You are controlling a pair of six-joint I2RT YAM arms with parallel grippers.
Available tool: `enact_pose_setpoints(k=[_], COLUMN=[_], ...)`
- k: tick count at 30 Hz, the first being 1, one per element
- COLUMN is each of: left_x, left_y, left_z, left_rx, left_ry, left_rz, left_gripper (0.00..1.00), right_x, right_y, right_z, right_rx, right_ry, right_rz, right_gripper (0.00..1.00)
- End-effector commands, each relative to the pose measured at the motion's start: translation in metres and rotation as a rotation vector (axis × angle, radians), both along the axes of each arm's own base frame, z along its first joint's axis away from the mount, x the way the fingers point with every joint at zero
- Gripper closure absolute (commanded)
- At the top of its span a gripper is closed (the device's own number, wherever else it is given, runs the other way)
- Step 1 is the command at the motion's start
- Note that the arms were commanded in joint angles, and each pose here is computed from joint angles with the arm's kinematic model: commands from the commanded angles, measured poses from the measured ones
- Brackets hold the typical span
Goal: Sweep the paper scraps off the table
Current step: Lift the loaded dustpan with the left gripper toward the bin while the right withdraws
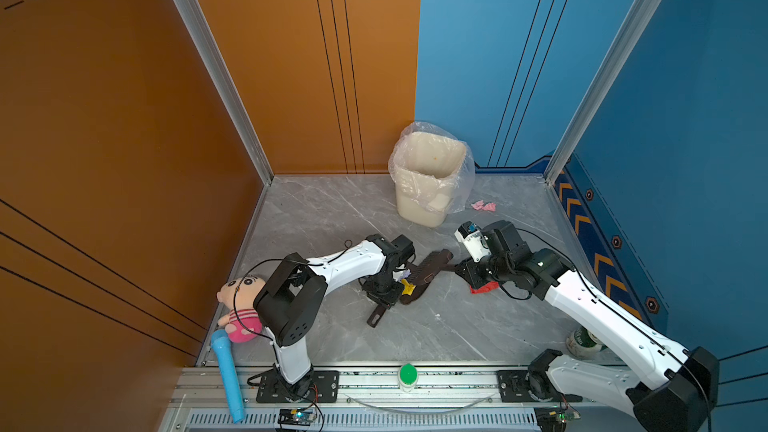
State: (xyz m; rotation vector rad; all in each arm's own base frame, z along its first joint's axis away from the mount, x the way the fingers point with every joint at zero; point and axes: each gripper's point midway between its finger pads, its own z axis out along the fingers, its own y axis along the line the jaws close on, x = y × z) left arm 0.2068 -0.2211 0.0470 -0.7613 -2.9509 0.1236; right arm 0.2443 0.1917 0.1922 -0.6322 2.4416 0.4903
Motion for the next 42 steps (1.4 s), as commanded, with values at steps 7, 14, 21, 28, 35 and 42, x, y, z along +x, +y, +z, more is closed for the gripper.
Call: enact_pose_setpoints(k=[7,14,21,28,35,42], left_x=[0.013,0.017,0.014,0.012,0.019,0.027], left_y=[-0.014,-0.016,-0.022,-0.028,-0.049,-0.066], left_z=[0.058,0.089,0.125,0.155,0.185,0.198], left_rx=[-0.156,-0.193,-0.2,-0.173,-0.231,-0.265], left_ry=[-0.124,-0.179,-0.21,-0.212,-0.231,-0.223], left_rz=[-0.022,-0.021,-0.071,-0.096,-0.132,-0.146], left_gripper=[1.0,1.0,1.0,1.0,1.0,1.0], right_x=[0.001,0.008,0.02,0.026,0.027,0.028], right_y=[-0.047,-0.098,-0.145,-0.154,-0.156,-0.155], right_z=[0.059,0.069,0.049,0.037,0.027,0.026], right_rx=[0.078,0.145,0.211,0.244,0.233,0.255], right_ry=[-0.124,-0.132,-0.08,-0.057,-0.036,-0.037], right_rz=[-0.136,-0.381,-0.635,-0.68,-0.682,-0.676], right_gripper=[1.0,1.0,1.0,1.0,1.0,1.0])
